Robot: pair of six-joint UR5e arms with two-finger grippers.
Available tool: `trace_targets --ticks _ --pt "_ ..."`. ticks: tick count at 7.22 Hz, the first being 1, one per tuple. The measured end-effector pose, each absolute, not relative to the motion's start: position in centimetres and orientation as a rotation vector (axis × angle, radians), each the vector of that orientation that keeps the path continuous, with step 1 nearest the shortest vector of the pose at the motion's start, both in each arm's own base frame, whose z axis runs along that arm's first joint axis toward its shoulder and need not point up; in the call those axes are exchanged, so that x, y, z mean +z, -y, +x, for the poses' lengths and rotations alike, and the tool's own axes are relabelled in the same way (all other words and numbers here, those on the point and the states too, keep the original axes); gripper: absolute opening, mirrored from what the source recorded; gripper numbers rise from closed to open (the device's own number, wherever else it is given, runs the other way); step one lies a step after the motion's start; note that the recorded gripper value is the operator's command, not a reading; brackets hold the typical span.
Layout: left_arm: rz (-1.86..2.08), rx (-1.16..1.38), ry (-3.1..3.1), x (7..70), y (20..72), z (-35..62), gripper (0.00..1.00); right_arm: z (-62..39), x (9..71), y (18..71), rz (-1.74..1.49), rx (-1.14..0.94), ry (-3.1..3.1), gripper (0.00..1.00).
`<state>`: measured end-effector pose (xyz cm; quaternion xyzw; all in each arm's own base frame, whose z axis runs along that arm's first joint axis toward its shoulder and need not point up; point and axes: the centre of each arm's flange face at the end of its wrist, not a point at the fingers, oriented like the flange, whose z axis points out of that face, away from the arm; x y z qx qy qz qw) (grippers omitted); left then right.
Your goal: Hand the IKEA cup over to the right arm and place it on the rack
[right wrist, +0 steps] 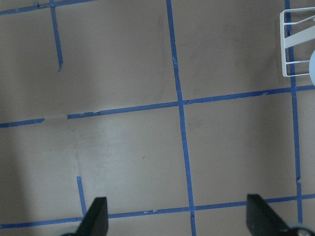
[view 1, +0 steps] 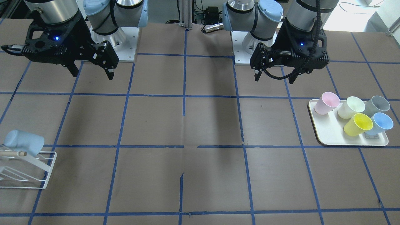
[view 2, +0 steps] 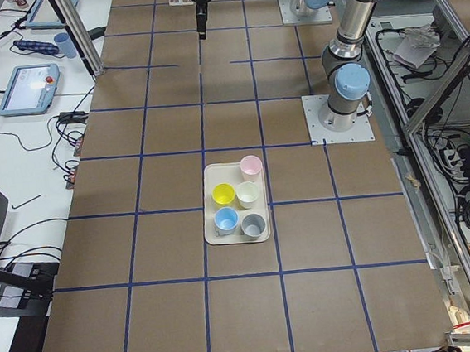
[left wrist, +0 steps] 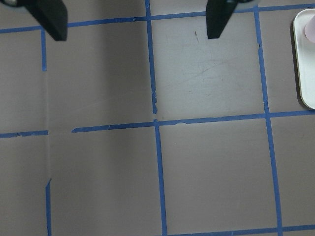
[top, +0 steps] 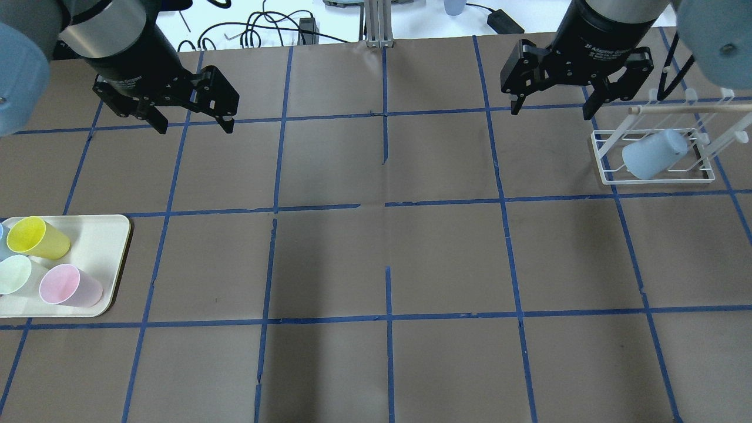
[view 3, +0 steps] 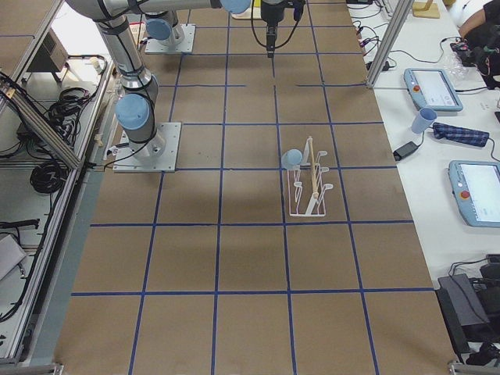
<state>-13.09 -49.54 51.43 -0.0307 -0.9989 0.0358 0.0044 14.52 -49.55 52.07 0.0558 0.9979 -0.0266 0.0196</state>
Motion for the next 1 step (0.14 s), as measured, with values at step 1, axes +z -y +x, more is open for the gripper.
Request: trace_targets --ticks 1 --pt "-0.093 0.107 3.155 51.29 49.66 -12.84 1.00 14.53 52.06 49.58 0.173 -0.085 -3.097 1.00"
